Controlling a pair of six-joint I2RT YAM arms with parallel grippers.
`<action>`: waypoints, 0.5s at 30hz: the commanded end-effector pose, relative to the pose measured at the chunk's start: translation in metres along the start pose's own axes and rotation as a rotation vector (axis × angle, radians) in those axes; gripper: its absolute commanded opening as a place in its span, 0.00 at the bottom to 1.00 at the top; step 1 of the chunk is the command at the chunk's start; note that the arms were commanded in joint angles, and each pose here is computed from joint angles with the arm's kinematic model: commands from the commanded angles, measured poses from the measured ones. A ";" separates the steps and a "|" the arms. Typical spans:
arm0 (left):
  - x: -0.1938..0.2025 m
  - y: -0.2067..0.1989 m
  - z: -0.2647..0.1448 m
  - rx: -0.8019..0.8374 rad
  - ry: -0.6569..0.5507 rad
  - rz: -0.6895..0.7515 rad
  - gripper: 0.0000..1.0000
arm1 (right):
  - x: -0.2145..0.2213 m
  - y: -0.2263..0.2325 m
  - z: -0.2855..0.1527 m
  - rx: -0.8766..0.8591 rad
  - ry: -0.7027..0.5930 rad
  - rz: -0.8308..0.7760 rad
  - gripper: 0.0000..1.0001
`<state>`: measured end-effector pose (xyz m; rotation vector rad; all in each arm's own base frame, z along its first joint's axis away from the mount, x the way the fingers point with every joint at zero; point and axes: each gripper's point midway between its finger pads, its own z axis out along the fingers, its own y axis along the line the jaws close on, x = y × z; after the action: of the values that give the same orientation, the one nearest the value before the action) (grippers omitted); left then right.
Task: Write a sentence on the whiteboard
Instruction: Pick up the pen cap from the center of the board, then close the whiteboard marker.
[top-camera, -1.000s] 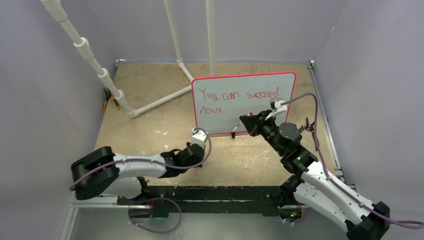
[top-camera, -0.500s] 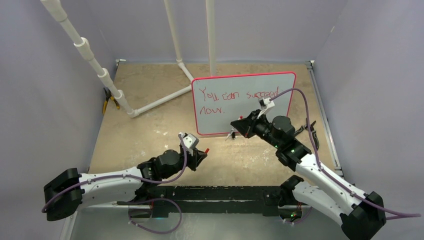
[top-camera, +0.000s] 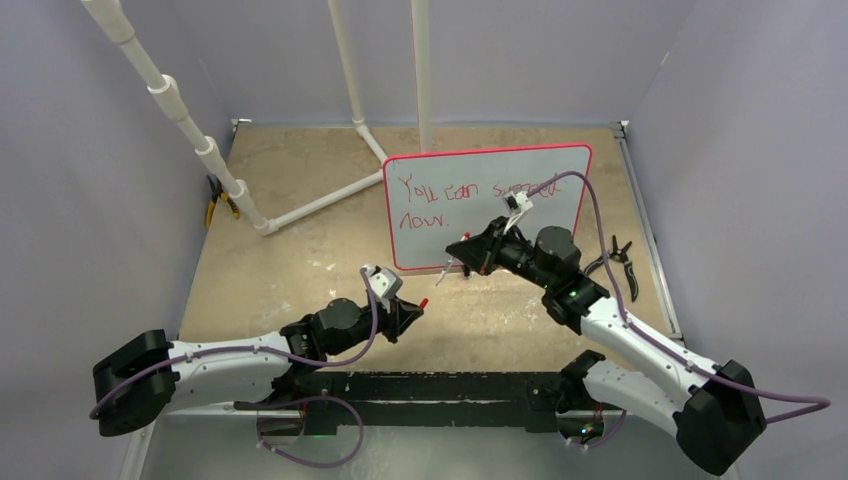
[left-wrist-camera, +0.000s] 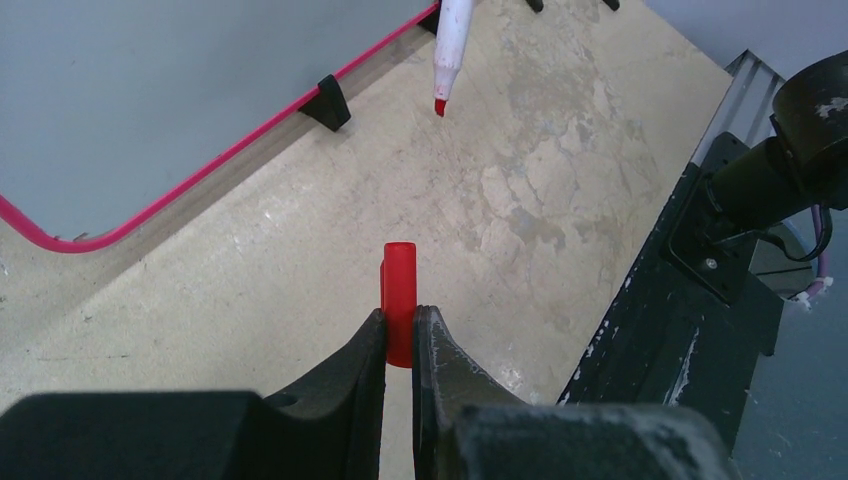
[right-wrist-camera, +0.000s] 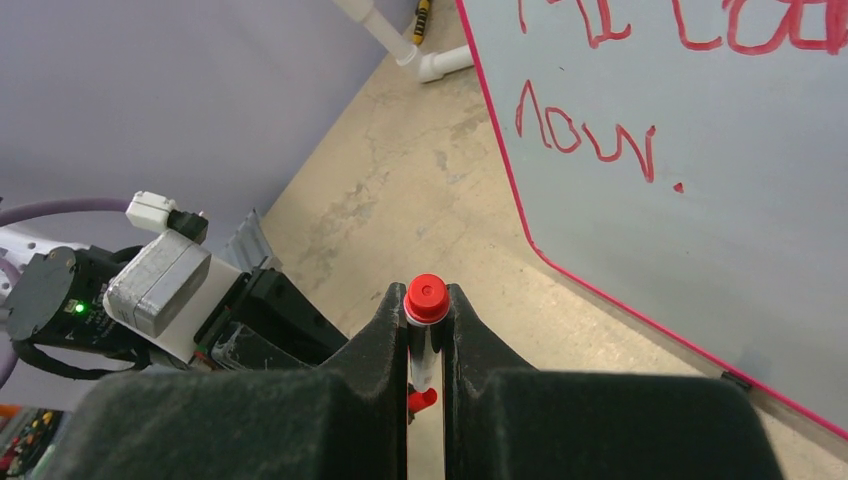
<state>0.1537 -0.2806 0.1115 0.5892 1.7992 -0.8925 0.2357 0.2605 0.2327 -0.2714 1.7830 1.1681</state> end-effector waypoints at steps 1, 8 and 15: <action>-0.024 -0.013 0.003 0.053 -0.089 -0.017 0.00 | -0.006 0.013 0.002 -0.071 -0.017 0.001 0.00; -0.034 -0.016 0.004 0.060 -0.120 -0.029 0.00 | 0.006 0.009 0.007 -0.081 0.023 0.015 0.00; -0.036 -0.016 0.004 0.060 -0.129 -0.036 0.00 | 0.010 0.009 0.009 -0.093 0.038 0.020 0.00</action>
<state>0.1559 -0.2864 0.1277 0.5609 1.7395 -0.9345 0.2334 0.2722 0.2223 -0.3046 1.8137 1.2319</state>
